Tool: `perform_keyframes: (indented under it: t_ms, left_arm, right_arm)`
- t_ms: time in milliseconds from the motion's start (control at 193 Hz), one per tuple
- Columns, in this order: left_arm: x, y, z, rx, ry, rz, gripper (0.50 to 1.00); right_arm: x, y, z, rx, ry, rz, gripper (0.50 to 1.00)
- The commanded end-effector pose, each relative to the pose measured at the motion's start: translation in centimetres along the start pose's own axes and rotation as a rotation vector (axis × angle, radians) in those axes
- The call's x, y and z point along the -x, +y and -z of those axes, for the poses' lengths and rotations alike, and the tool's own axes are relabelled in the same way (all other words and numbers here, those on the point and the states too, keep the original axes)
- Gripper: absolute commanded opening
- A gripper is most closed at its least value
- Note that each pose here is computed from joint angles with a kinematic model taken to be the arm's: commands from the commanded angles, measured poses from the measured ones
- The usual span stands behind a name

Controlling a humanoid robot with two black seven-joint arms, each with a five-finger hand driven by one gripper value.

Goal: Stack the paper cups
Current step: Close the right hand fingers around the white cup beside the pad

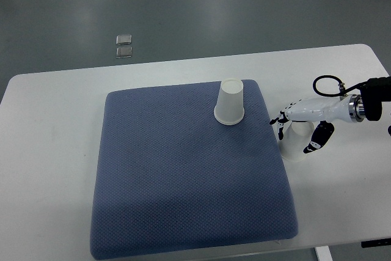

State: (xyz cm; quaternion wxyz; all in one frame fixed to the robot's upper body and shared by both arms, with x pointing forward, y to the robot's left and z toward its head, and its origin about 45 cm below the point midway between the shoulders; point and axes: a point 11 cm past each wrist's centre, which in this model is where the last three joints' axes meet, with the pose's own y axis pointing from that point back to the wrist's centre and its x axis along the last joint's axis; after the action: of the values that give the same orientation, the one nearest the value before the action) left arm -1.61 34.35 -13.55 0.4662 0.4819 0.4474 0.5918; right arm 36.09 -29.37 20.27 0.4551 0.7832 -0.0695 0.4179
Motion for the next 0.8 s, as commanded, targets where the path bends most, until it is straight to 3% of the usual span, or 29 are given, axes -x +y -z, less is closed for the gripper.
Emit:
perform_keyframes:
  t_ms: [0,166,797]
  left_arm:
    - [0.0,0.0,0.0,0.002,0.000,0.000,1.000]
    - [0.0,0.0,0.0,0.000,0.000,0.000,1.000]
    - [0.0,0.0,0.0,0.002,0.000,0.000,1.000]
  right_arm:
    - [0.0,0.0,-0.2,0.008,0.005,-0.007,0.897]
    - [0.7,0.0,-0.6,0.019,0.030,0.018,0.870]
    - [0.8,-0.1,-2.2,0.071,0.066,0.007,0.864]
